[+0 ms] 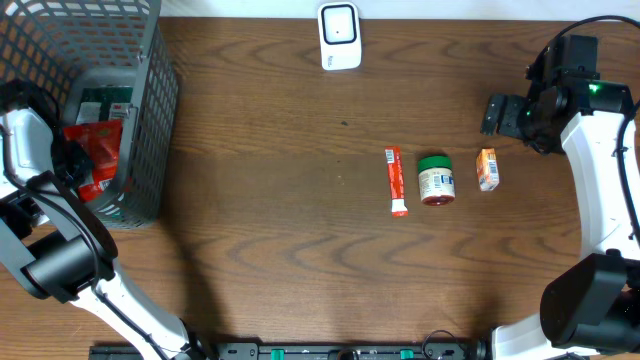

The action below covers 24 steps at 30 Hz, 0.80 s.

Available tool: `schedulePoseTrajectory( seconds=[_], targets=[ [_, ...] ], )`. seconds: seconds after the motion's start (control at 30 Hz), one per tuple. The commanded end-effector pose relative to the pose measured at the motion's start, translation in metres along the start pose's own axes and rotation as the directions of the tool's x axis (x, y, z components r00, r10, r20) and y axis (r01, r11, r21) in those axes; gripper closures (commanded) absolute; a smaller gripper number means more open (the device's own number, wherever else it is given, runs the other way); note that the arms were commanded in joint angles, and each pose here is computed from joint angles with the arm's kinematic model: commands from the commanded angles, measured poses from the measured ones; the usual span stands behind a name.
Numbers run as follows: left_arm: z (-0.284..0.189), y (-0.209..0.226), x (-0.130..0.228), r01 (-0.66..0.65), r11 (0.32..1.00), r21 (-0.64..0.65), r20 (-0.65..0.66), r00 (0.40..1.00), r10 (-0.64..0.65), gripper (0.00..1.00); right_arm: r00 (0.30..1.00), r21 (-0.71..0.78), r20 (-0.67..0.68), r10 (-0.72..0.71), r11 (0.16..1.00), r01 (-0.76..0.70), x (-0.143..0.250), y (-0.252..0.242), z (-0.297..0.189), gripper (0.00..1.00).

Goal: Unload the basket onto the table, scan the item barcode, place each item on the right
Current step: 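Reach the left gripper into the basket and grasp the pale green pouch, then carry the pale green pouch with the left gripper onto the table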

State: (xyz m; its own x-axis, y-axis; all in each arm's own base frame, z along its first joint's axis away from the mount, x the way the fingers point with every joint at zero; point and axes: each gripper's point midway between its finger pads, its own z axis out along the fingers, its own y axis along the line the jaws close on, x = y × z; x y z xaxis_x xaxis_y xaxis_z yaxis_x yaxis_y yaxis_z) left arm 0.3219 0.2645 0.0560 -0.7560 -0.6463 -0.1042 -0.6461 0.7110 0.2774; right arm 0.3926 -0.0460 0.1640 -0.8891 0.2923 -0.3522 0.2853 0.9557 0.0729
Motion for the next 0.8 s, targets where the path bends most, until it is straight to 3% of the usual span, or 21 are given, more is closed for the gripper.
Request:
schedulePoseTrajectory(
  seconds=[0.0,0.2,0.3,0.53,0.63,0.77],
  targets=[
    [-0.041,0.015,-0.014,0.100,0.995,0.018,0.101,0.990,-0.101,0.93,0.999,-0.005,0.033,-0.003,1.000,0.003,-0.007,0.000,-0.010,0.01],
    [-0.149,0.047,-0.023,0.228,0.966,0.121,0.369,0.893,-0.257,0.93,0.999,-0.005,0.033,-0.002,1.000,0.003,-0.007,0.000,-0.010,0.01],
    [-0.201,0.061,-0.020,0.251,0.951,0.182,0.491,0.814,-0.309,0.93,0.999,-0.005,0.033,-0.003,1.000,0.003,-0.007,0.000,-0.010,0.01],
    [-0.335,0.050,0.020,0.119,0.932,0.342,0.733,0.587,-0.344,0.93,0.999,-0.006,0.033,-0.003,1.000,0.003,-0.007,0.000,-0.010,0.01],
    [-0.363,0.022,0.055,0.029,0.907,0.421,0.733,0.578,-0.359,0.93,0.999,-0.005,0.033,-0.002,1.000,0.003,-0.007,0.000,-0.010,0.01],
    [-0.375,-0.025,0.094,-0.090,0.867,0.491,0.698,0.636,-0.329,0.93,0.999,-0.005,0.033,-0.002,1.000,0.003,-0.007,0.000,-0.010,0.01]
  ],
)
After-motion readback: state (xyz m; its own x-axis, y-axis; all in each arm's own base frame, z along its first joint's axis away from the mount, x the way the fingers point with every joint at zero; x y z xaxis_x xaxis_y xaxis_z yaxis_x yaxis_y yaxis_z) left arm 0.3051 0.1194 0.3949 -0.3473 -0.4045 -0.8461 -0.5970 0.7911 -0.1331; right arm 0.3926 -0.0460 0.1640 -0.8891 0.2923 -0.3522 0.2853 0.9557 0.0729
